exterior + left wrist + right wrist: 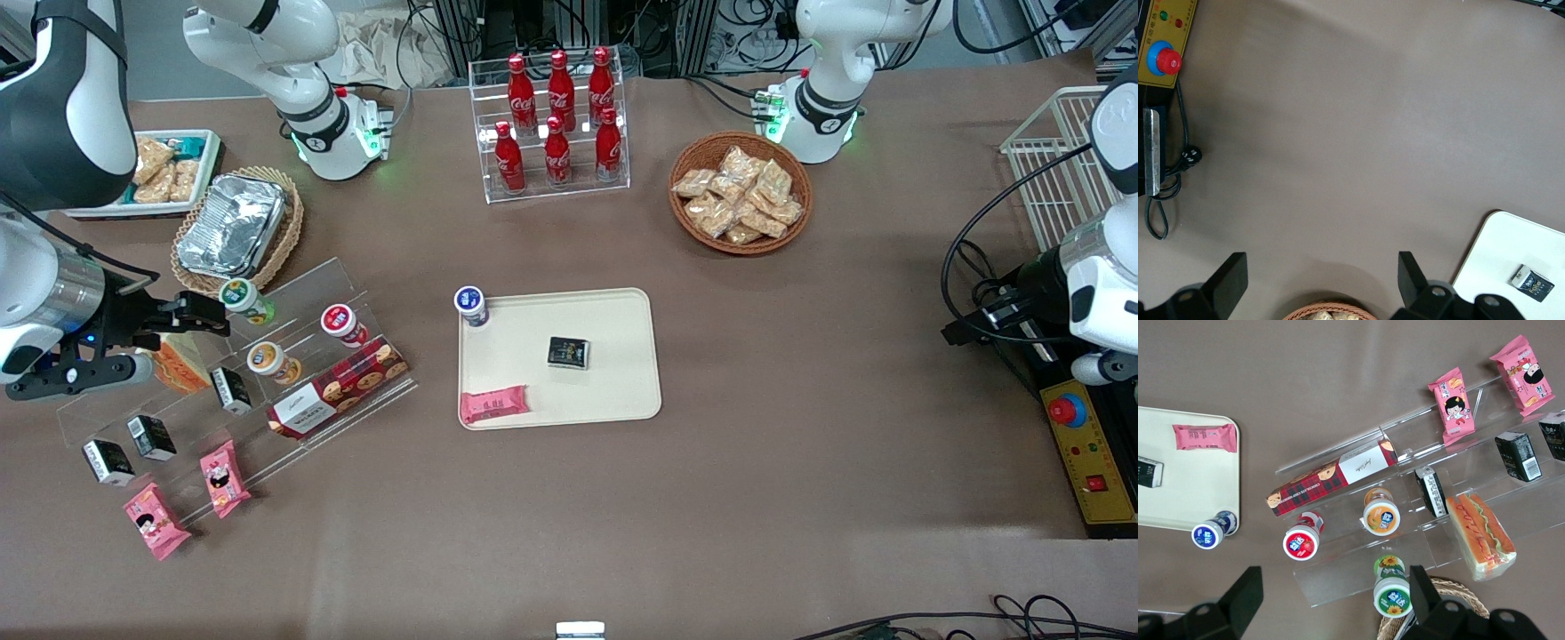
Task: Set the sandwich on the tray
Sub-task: 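Move the right gripper over the wrapped hot-dog sandwich on the rack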
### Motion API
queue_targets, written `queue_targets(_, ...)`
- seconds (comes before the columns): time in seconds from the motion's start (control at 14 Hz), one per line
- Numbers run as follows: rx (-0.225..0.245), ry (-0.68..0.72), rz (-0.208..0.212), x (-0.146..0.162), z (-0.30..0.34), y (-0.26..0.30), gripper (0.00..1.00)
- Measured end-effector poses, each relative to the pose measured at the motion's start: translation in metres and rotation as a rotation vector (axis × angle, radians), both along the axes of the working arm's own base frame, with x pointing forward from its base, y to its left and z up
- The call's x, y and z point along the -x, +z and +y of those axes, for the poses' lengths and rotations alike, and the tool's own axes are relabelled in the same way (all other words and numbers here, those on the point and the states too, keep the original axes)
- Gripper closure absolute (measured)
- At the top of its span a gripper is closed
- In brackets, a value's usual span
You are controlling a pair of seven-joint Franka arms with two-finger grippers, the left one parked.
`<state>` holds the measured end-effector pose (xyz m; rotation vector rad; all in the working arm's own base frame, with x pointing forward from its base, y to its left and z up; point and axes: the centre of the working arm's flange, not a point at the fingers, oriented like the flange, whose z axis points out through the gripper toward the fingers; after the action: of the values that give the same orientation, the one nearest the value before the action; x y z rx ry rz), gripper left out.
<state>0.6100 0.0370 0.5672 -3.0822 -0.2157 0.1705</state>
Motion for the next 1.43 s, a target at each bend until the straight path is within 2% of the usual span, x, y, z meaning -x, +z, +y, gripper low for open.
queue_targets(0.5, 0.0, -0.003, -0.007, -0.001, -0.001, 0.0, 0.02)
queue_targets(0.86, 0.002, -0.005, 0.032, 0.002, -0.005, -0.017, 0.02)
queue_targets(1.14, -0.01, 0.058, 0.047, 0.002, -0.04, -0.032, 0.02)
queue_targets(1.29, 0.021, 0.159, 0.036, 0.001, -0.055, -0.038, 0.02)
queue_targets(1.43, 0.049, 0.224, 0.041, 0.0, -0.059, -0.046, 0.02)
